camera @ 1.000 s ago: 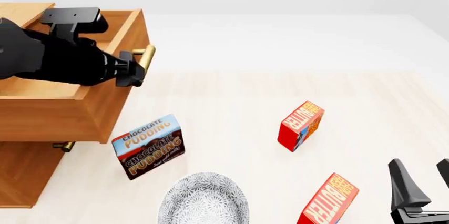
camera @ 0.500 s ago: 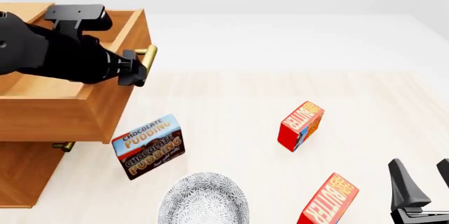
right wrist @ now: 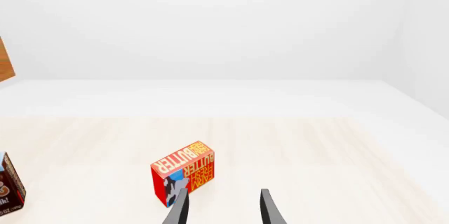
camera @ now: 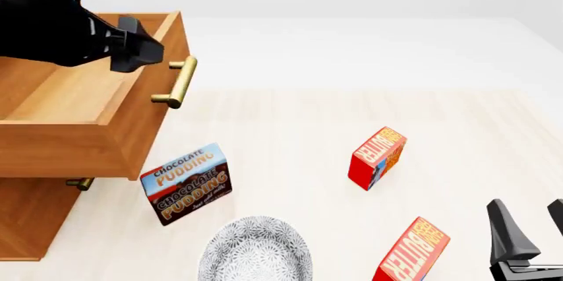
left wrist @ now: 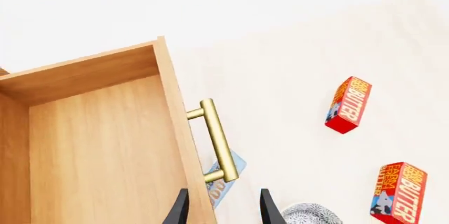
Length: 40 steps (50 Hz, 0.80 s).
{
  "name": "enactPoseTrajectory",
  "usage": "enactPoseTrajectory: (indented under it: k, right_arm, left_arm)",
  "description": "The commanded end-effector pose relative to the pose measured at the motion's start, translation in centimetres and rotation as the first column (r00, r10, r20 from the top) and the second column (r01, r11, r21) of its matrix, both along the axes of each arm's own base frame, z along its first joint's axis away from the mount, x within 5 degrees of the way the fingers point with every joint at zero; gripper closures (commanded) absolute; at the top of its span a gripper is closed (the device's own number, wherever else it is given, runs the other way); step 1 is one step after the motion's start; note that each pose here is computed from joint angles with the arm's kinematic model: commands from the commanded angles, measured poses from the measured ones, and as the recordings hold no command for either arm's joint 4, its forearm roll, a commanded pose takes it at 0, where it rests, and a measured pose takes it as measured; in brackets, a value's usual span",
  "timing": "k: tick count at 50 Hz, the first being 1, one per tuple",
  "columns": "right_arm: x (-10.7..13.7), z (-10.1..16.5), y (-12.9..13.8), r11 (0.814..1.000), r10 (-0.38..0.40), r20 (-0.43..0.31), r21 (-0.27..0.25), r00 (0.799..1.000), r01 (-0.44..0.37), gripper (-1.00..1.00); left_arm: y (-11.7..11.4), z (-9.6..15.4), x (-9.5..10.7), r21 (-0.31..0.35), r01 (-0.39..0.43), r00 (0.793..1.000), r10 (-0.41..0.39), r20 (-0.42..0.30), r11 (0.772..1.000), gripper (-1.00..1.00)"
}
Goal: Put the butter at the front in the top drawer of the cabinet and close it.
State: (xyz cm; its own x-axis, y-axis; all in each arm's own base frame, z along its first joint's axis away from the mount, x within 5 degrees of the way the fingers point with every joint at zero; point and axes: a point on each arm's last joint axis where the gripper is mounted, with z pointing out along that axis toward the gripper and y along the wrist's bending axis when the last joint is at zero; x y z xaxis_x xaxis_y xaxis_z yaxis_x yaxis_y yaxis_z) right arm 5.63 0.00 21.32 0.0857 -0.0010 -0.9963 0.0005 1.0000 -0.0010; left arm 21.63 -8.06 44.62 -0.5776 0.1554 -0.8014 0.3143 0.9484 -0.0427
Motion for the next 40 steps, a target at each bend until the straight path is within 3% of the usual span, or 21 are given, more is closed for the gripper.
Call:
enactPoseTrajectory:
  k: [1,4,8,10,14,19,21,23,28,34,40]
  right_arm:
    - [0.0,0.0,0.0,1.0,0.0,0.0,0.0,1.0,0.0,-1.0]
    - [0.0,0.0,0.0,1.0,0.0,0.0,0.0,1.0,0.0,-1.0]
    - [0.0,0.0,0.0,1.0,0.0,0.0,0.0,1.0,0.0,-1.0]
    - [0.0,0.0,0.0,1.0,0.0,0.0,0.0,1.0,0.0,-1.0]
    - [0.0,0.0,0.0,1.0,0.0,0.0,0.0,1.0,0.0,-1.0]
    - [0.0,0.0,0.0,1.0,0.0,0.0,0.0,1.0,0.0,-1.0]
    - [0.0,0.0,0.0,1.0,0.0,0.0,0.0,1.0,0.0,-1.0]
    - [0.0,0.0,0.0,1.0,0.0,0.0,0.0,1.0,0.0,-1.0]
    - [0.0,0.0,0.0,1.0,0.0,0.0,0.0,1.0,0.0,-1.0]
    - [0.0,0.0,0.0,1.0,0.0,0.0,0.0,1.0,0.0,-1.0]
    - [0.0,0.0,0.0,1.0,0.0,0.0,0.0,1.0,0.0,-1.0]
  left_arm:
    - [-0.4,1.5,-1.4,0.033,0.077,0.996,-0.079,0.048,0.996,-1.0]
    - [-0.9,1.8,-1.8,0.057,0.129,0.987,-0.133,0.092,0.99,-1.0]
    - [-1.2,0.7,-1.9,0.139,0.19,0.971,-0.207,0.12,0.972,-1.0]
    - [-2.3,0.4,-1.9,0.116,0.224,0.963,-0.238,0.128,0.968,-1.0]
    - [-3.2,-0.7,-1.6,0.141,0.263,0.951,-0.281,0.13,0.954,-1.0]
    - [-5.0,-0.7,-1.8,0.124,0.321,0.925,-0.339,0.17,0.939,-1.0]
    - [-6.2,-0.8,-1.9,0.116,0.359,0.906,-0.376,0.194,0.926,-1.0]
    - [-6.5,-0.8,-1.9,0.109,0.366,0.904,-0.381,0.195,0.924,-1.0]
    - [-8.5,-1.0,-1.7,0.106,0.417,0.873,-0.43,0.228,0.903,-1.0]
    - [-9.5,-1.4,-1.3,0.112,0.438,0.86,-0.452,0.238,0.892,-1.0]
    - [-12.9,-2.7,-0.9,0.098,0.501,0.828,-0.509,0.237,0.86,-1.0]
